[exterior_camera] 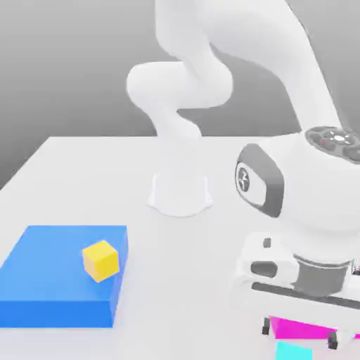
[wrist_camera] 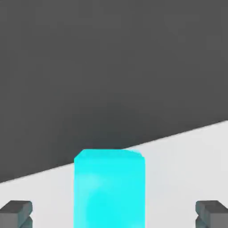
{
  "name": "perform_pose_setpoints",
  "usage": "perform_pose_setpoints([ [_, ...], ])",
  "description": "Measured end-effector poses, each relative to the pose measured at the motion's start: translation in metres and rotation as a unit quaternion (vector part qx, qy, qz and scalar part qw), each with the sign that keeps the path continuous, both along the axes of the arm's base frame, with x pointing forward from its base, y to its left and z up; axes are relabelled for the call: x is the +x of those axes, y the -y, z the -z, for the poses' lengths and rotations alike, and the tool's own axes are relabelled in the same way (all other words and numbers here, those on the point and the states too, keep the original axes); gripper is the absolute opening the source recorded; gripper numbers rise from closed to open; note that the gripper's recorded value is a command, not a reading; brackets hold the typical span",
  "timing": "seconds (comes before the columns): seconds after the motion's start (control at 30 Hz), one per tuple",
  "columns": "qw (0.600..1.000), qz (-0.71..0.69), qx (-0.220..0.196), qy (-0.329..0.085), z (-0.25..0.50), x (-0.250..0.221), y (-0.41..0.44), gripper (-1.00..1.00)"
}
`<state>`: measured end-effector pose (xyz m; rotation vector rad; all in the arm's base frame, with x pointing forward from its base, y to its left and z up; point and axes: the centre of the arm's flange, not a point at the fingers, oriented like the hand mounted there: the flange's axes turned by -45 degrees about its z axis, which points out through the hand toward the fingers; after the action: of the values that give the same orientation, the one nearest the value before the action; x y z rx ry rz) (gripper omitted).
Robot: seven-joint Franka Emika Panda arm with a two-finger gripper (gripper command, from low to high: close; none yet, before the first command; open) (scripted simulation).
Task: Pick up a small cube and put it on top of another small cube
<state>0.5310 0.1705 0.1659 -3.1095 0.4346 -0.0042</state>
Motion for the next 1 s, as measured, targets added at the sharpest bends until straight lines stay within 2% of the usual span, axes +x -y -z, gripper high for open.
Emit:
perform_pose_setpoints([
  [0.03,1.000,0.000,0.000,-0.001,0.016,0.000,0.000,0.00],
  [0.07,1.000,0.000,0.000,-0.001,0.027,-0.001,0.000,-1.00],
  [0.3,1.000,0.000,0.000,-0.001,0.028,-0.001,-0.001,-1.00],
  [0.47,1.000,-0.015,0.001,-0.001,-0.036,-0.008,-0.010,-1.00],
  [0.7,0.989,-0.145,0.007,-0.002,-0.108,-0.082,-0.079,-1.00],
  [0.87,0.966,-0.257,0.006,-0.002,-0.146,-0.157,-0.127,-1.00],
  [1.0,0.949,-0.315,0.002,-0.002,-0.165,-0.202,-0.134,-1.00],
])
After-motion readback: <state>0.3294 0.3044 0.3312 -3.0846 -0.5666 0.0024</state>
